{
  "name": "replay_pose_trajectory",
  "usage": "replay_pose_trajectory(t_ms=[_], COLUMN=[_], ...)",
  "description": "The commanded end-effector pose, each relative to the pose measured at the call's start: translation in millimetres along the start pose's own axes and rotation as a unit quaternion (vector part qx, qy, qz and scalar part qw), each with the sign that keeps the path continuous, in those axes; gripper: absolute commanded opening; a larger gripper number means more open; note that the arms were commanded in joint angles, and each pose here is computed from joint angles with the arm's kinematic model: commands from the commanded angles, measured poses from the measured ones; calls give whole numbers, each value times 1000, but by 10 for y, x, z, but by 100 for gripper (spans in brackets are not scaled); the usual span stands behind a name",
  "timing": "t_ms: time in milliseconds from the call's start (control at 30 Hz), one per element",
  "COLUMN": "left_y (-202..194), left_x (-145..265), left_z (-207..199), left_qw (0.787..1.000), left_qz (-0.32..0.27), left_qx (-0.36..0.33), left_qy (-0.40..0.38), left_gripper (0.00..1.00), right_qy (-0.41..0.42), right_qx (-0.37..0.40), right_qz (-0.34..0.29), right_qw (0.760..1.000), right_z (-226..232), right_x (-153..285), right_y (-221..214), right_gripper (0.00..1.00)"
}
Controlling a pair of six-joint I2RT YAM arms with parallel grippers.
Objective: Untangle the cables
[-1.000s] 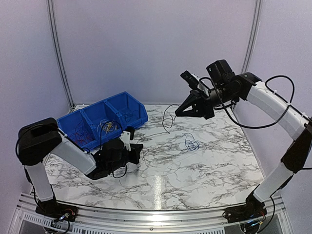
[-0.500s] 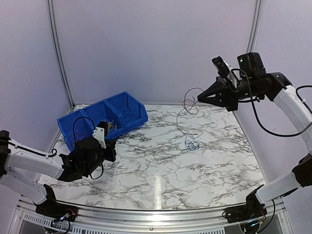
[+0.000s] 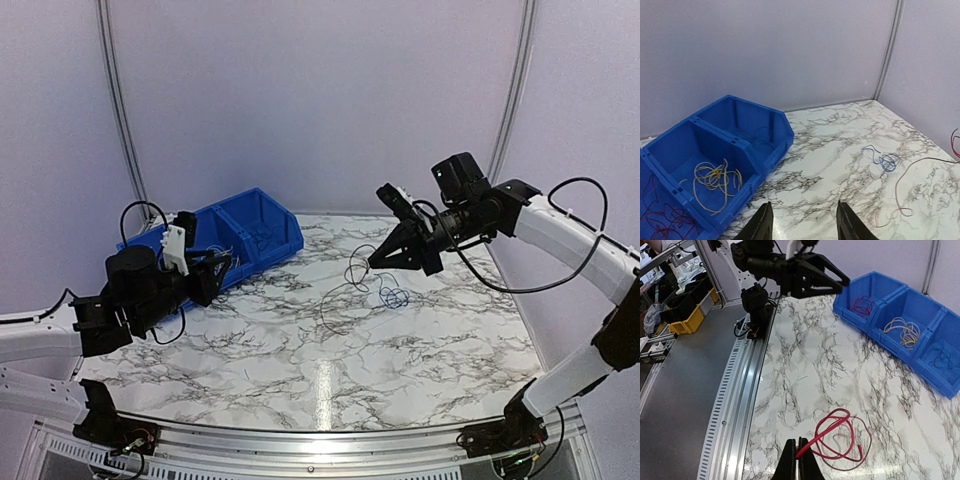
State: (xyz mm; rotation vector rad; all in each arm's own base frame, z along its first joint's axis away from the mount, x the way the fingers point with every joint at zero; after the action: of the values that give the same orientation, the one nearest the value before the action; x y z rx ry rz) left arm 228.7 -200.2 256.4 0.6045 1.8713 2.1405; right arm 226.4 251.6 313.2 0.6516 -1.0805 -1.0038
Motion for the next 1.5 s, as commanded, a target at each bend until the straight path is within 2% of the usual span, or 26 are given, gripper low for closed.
replay_pose_trajectory(t_ms=[0, 300, 533, 700, 767, 833, 900, 1000, 1133, 1167, 1333, 1467], left_y=[63, 345, 584, 611, 568, 536, 532, 544, 603, 605, 637, 643], left_x=[-14, -27, -17, -154, -281, -393, -453, -510, -553, -563, -567, -557], left_z=[-393, -1091, -1334, -1497, -1531, -1515, -1520, -1550, -1585, -1592, -1601, -1596], left_qw=[991, 959, 949, 944, 951, 961, 965, 966, 965, 965, 963, 963], left_qz=[-22, -87, -130, -126, -113, -103, -100, -100, -103, -102, -101, -101], left_qx=[-13, -5, 9, 11, 14, 16, 16, 16, 23, 28, 45, 51], left_qy=[-129, -270, -288, -303, -286, -256, -243, -240, -241, -241, -244, -244], left_gripper=[46, 51, 58, 57, 55, 52, 43, 28, 2, 0, 0, 0], right_qy=[4, 28, 34, 36, 38, 40, 40, 41, 49, 48, 32, 21], right_qx=[66, 85, 77, 76, 75, 75, 74, 74, 68, 63, 57, 56], right_qz=[-1, 28, 43, 45, 45, 46, 47, 47, 49, 49, 36, 29], right_qw=[998, 996, 995, 995, 995, 995, 995, 995, 995, 996, 997, 998], right_z=[254, 387, 344, 343, 341, 351, 355, 364, 340, 321, 219, 164], right_x=[-90, -384, -518, -540, -542, -545, -541, -538, -585, -603, -663, -688], right_y=[273, 398, 340, 329, 321, 316, 305, 278, 201, 187, 223, 280], right_gripper=[0, 0, 0, 0, 0, 0, 0, 0, 0, 1, 24, 32])
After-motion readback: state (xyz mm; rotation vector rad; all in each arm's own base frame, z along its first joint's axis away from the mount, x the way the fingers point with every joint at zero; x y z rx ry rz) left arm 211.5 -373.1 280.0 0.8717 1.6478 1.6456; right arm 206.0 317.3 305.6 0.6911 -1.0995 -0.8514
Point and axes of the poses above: each gripper's point midway between its finger pads, its own x axis back along the fingers, its own z axis along the line the jaws close on, y = z × x, the point moved 5 cm from there along x, back along the fingers, and after that the axes turned 13 degrees about -x, right-handed, at the moved point
